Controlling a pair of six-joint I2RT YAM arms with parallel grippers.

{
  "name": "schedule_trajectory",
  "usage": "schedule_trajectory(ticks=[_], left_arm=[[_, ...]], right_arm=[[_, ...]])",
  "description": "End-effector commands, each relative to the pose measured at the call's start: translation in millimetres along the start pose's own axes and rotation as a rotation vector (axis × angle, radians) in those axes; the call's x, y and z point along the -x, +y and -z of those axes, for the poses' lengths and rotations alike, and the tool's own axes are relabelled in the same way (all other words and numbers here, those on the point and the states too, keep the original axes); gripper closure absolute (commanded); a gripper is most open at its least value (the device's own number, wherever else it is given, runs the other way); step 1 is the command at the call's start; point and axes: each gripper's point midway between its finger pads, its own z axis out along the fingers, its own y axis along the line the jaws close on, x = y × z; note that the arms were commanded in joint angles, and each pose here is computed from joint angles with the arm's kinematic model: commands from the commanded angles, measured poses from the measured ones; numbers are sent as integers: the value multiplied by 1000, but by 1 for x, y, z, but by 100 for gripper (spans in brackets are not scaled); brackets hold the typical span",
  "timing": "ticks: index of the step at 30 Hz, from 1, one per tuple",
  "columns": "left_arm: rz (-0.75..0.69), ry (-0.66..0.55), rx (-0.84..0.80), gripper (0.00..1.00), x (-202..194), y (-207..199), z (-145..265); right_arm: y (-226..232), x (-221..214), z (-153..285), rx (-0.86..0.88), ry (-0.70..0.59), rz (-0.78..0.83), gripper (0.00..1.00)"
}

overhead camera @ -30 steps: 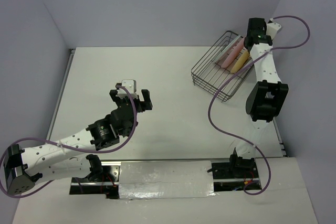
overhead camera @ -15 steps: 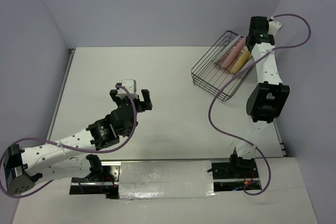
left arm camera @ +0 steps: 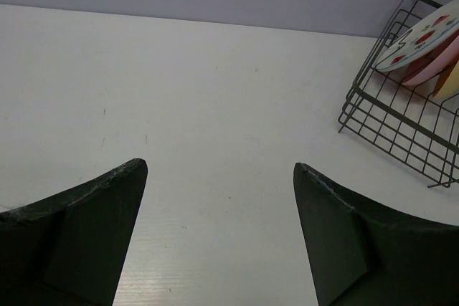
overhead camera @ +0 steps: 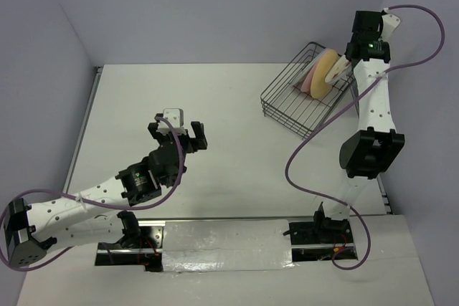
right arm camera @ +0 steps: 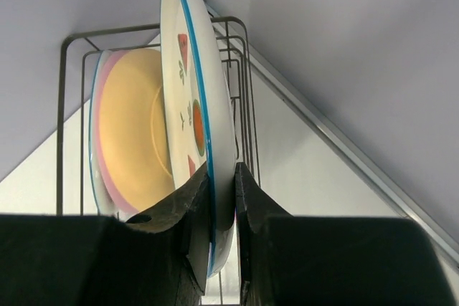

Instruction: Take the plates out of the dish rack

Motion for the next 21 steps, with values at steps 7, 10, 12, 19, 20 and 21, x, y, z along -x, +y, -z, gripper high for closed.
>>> schedule_trajectory(ticks=[7,10,12,19,20,21], left_arm=[[61,-34,-5,5,14,-3,2],[55,-30,-5,5,13,-4,1],[55,-29,-6,5,13,-5,1],[54,-29,-3,5,13,-5,0],[53,-30,-3,5,13,-5,0],[53,-30,-3,5,12,-4,0]], right_arm=[[24,78,76,223,-170,-158,100],[22,81,84,231,-175,-162,100],[18,86,94,238,-187,-168,100],[22,101,125,334,-219,-203,100],[24,101,127,344,-215,-200,100],[25,101,128,350,-212,-201,100]])
